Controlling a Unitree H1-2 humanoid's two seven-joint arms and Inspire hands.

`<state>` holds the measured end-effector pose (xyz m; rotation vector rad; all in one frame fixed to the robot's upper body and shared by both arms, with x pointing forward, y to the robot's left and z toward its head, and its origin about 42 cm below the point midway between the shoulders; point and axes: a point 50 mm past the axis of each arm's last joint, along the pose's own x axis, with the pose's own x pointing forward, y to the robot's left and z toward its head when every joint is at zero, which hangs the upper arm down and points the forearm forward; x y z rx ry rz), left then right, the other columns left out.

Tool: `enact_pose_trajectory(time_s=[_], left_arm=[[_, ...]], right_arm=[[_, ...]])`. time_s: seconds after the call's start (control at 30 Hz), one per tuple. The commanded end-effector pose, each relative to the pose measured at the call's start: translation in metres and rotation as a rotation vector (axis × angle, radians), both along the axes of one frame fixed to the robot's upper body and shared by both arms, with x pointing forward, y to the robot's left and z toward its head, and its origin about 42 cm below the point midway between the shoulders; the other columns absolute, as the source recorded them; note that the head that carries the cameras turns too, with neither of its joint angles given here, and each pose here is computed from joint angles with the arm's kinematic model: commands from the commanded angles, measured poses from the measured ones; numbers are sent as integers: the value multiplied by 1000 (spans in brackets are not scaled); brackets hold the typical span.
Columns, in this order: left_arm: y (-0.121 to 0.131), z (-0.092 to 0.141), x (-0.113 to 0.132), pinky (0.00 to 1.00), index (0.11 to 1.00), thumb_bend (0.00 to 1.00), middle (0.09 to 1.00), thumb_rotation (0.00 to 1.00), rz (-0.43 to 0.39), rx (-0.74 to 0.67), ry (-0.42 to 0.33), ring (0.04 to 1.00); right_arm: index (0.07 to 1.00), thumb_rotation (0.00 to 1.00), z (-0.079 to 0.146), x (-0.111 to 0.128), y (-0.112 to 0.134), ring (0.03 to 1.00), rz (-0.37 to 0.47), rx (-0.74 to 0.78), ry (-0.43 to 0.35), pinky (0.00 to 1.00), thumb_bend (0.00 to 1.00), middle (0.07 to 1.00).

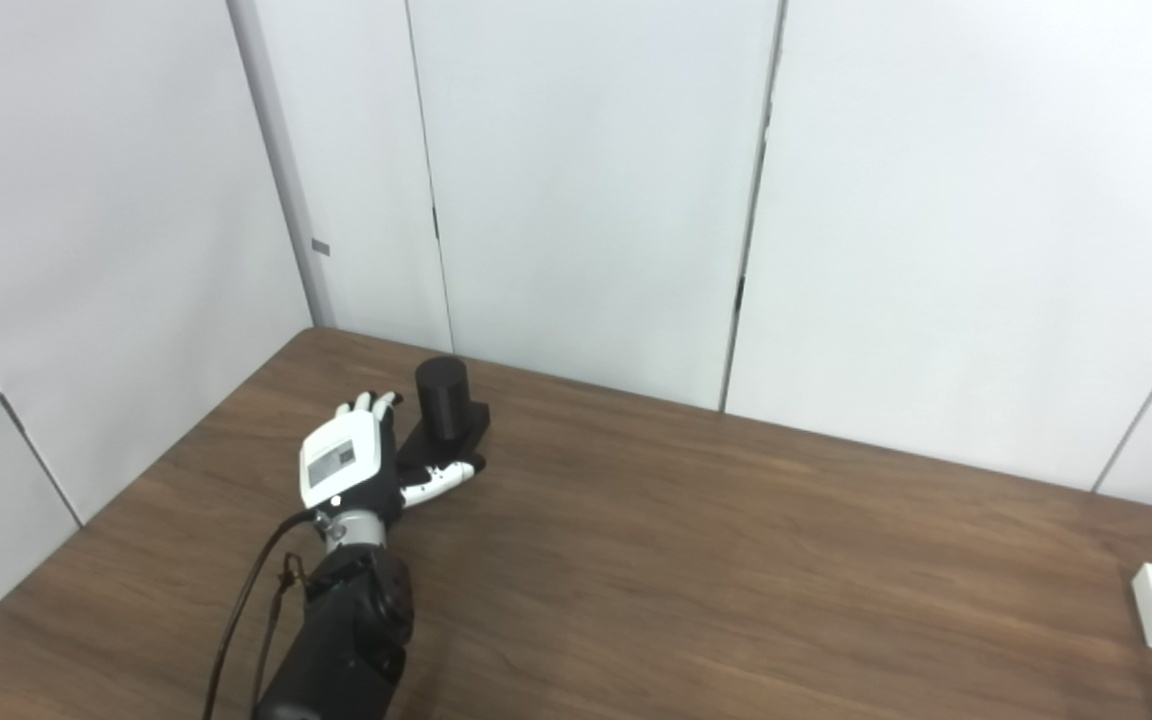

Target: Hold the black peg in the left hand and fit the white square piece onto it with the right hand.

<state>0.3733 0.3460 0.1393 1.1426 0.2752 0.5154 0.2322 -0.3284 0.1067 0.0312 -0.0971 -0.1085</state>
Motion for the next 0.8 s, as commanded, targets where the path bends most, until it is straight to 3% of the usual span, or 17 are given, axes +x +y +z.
enact_pose_trajectory(time_s=[0.0,0.27,0.77], left_arm=[[2,22,19,924,881,957,964,663,15,26,-69,968],[9,8,29,884,836,951,941,633,61,-27,-56,940],[16,-3,38,890,857,966,933,640,90,1,-30,936]], right_arm=[[1000,948,-20,-15,6,1000,-17,37,68,1000,722,954],[1000,957,-18,-14,7,1000,-23,37,69,1000,700,950],[1000,943,-17,-16,7,1000,-11,27,76,1000,702,974]])
